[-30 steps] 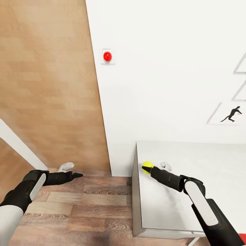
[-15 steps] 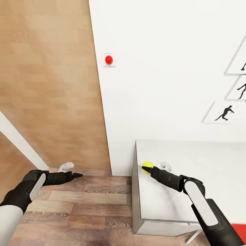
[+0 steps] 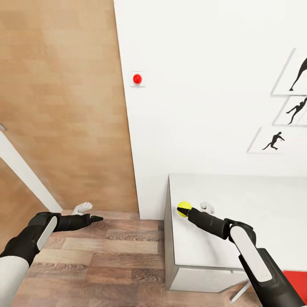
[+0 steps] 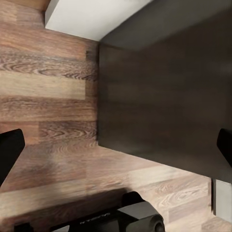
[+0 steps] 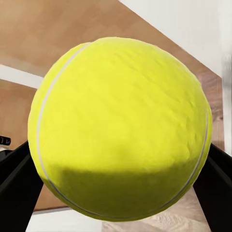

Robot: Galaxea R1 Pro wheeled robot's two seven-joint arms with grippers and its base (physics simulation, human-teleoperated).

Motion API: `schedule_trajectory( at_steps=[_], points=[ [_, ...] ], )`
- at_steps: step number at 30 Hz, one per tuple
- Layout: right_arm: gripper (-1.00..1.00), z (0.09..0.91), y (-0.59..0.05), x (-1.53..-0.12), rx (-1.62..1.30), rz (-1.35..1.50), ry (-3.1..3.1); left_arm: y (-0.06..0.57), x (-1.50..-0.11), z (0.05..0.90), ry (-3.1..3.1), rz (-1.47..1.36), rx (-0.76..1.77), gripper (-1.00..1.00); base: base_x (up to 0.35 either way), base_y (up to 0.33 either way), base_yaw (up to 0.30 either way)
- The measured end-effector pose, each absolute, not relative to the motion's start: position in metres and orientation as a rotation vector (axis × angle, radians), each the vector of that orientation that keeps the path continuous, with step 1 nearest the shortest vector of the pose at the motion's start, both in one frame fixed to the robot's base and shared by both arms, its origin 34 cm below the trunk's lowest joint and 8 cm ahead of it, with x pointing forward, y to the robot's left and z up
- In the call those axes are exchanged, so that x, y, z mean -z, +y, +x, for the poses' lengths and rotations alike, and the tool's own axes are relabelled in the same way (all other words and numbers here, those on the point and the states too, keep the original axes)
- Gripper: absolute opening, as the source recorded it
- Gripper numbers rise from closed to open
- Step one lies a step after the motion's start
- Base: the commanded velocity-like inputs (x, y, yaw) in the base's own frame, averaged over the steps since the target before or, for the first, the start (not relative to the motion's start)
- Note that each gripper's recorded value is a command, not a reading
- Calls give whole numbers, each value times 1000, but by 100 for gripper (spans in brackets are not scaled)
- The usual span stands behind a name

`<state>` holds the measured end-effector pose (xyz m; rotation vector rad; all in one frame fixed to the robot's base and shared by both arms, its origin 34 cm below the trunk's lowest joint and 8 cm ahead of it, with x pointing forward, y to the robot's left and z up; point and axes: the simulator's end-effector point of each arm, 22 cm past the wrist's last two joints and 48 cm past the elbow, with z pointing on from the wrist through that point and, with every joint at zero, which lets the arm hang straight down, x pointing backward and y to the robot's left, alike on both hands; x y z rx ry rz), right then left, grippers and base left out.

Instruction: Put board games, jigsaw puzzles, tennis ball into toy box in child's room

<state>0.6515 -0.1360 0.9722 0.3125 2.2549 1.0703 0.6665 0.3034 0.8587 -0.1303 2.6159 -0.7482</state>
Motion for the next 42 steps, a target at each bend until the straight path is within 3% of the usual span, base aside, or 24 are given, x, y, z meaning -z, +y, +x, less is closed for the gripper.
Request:
schedule_trajectory(
  at_steps=[11,42],
  points=[
    [-100,652,-135,-983,-1071,300,2237,304,-869,669,2599,-125,746,100,-116,0,0],
    [-100,652,-134,-1010,-1068,267,2192,305,-898,675,2552,-106,739,100,-5,0,0]
  ],
)
